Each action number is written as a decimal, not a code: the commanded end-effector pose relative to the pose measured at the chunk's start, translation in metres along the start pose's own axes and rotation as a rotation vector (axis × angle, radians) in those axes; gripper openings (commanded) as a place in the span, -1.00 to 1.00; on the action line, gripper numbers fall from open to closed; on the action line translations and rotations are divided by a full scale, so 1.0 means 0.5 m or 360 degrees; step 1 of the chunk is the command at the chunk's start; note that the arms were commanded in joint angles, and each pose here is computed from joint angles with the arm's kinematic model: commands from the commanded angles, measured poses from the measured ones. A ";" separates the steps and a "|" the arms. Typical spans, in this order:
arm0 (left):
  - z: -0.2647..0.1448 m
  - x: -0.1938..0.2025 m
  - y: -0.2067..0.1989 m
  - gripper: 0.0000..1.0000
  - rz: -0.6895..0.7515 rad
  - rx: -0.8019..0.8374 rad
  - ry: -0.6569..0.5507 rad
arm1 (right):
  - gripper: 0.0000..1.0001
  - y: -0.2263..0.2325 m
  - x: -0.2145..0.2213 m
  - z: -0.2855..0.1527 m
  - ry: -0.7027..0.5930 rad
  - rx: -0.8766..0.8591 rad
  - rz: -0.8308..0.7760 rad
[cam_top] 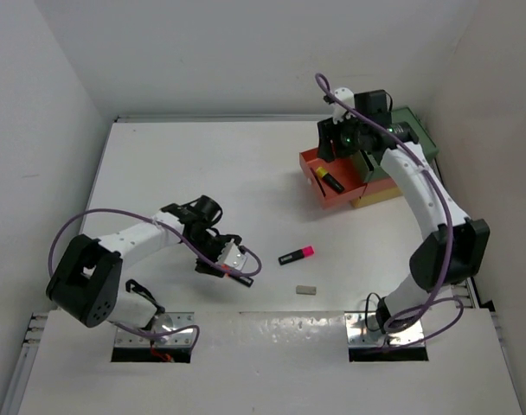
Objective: Sort the stationery into containers
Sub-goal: Pick up the pen from the center of the board.
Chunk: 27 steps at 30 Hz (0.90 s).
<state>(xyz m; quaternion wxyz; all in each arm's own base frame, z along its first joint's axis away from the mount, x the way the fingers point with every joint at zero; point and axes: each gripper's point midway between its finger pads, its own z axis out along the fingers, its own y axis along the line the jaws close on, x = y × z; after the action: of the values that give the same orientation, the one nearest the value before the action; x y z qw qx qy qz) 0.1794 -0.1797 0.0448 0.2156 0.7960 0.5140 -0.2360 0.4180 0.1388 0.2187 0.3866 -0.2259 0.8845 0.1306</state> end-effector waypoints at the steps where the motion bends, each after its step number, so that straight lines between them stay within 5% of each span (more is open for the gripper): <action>1: 0.021 -0.001 0.022 0.40 -0.0003 -0.0055 0.0023 | 0.13 0.040 -0.023 -0.045 -0.0093 -0.0083 0.0071; 16: 0.089 0.054 -0.012 0.07 0.0023 0.0015 0.0219 | 0.21 0.124 0.058 -0.065 0.0006 -0.0373 0.0244; 22: 0.073 0.041 0.008 -0.48 0.0018 -0.0082 0.0236 | 0.21 0.189 0.089 -0.070 0.0074 -0.0611 0.0307; 27: 0.015 -0.017 0.055 -0.62 0.0018 -0.0229 0.0173 | 0.22 0.271 0.138 -0.079 0.0198 -0.0896 0.0269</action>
<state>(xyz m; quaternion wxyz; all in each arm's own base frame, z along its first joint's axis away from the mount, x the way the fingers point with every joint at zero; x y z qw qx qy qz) 0.1868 -0.1894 0.0159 0.2072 0.8015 0.5362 -0.1648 0.3112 0.1969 0.1910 0.2655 -0.2239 0.8784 0.3284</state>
